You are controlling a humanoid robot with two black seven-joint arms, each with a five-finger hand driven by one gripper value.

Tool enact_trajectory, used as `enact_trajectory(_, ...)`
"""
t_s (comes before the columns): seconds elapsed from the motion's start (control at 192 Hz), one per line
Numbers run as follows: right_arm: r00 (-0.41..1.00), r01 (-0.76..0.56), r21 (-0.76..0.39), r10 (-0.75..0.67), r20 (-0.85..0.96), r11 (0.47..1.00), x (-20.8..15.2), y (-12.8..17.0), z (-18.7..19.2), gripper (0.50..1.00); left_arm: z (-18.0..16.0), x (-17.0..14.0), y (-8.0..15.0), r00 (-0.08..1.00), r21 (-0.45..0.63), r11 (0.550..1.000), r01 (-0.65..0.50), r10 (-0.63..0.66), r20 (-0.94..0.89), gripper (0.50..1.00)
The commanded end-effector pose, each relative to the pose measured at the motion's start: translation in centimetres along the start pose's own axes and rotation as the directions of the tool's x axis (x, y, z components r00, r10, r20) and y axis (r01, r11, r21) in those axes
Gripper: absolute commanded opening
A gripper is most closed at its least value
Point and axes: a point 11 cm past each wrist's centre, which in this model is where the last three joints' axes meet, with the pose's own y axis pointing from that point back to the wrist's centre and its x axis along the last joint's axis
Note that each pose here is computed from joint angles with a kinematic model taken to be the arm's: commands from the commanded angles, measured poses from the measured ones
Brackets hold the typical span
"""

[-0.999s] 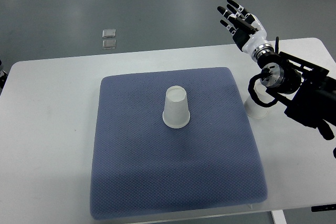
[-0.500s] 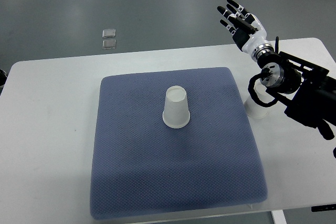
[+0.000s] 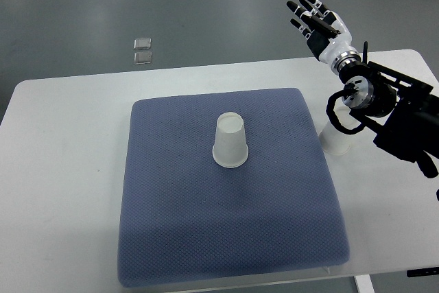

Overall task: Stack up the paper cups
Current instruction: 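Lift the right hand and swing it over the standing white paper cup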

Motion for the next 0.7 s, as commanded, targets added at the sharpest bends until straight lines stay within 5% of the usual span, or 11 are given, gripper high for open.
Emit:
enact_trajectory(0.0,1.000,-0.002,0.008,0.002,-0.008,1.000,0.1,-0.2,-0.5,0.913,0.0,0.0,0.0,1.000,-0.001,1.000,0.000,0.000,0.000,1.000)
enact_trajectory(0.177,0.998,0.028,0.024,-0.027,-0.061,0.999,0.2,-0.2,-2.0,0.915,0.0,0.0,0.0,1.000,-0.001,1.000,0.000,0.000,0.000,1.000)
enact_trajectory(0.453,0.918,0.146,0.038,-0.121,-0.376,0.989,0.9,0.2,-6.2,0.915,0.0,0.0,0.0,1.000,-0.001,1.000,0.000,0.000,0.000,1.000)
enact_trajectory(0.692,0.565,0.337,-0.137,-0.316,-0.762,0.932,0.2,2.2,-10.3,0.913,0.0,0.0,0.0,1.000,-0.001,1.000,0.000,0.000,0.000,1.000)
